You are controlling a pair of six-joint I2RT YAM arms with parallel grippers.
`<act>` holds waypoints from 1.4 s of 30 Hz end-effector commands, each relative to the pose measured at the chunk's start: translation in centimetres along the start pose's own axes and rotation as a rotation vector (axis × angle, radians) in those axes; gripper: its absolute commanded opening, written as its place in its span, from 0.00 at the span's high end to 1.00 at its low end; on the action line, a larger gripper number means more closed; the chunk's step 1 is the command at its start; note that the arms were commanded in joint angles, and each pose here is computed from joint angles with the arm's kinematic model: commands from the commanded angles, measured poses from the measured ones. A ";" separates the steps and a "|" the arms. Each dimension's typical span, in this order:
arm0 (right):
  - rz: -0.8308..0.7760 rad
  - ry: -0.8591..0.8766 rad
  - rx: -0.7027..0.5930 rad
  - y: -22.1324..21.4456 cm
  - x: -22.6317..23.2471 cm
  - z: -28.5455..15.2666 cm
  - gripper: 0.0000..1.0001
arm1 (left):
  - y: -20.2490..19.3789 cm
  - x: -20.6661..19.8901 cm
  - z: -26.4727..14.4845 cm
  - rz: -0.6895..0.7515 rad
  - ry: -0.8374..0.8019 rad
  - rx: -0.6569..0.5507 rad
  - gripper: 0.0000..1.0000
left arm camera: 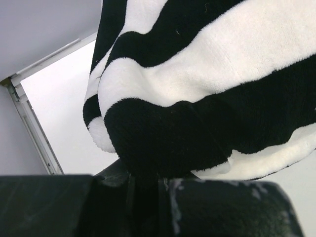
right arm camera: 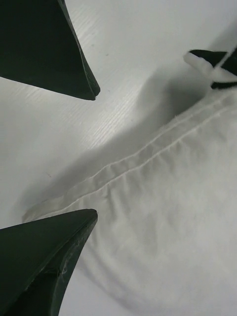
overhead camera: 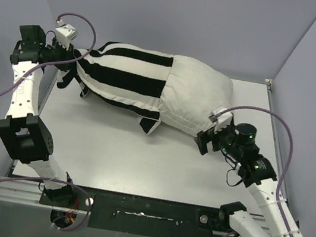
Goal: Remove the pillowcase from the pillow
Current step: Remove the pillow from the pillowcase.
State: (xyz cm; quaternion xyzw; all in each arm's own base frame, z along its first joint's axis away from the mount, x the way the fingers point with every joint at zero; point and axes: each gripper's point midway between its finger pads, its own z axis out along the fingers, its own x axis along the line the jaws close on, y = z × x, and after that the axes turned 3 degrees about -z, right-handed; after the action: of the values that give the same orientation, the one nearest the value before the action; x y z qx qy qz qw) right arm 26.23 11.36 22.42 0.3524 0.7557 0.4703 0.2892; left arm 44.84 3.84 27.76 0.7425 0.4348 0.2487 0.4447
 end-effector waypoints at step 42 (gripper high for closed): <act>-0.578 -0.460 -0.316 18.3 -4.9 -8.8 1.00 | 17.9 -6.4 -17.3 0.140 -0.041 -0.469 1.00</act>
State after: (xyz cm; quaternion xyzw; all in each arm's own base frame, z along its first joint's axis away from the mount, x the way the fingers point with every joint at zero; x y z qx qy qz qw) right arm 29.75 10.86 31.46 0.1459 0.7676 0.3134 0.5398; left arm 42.07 3.72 37.81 0.6931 0.4263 0.2505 0.5245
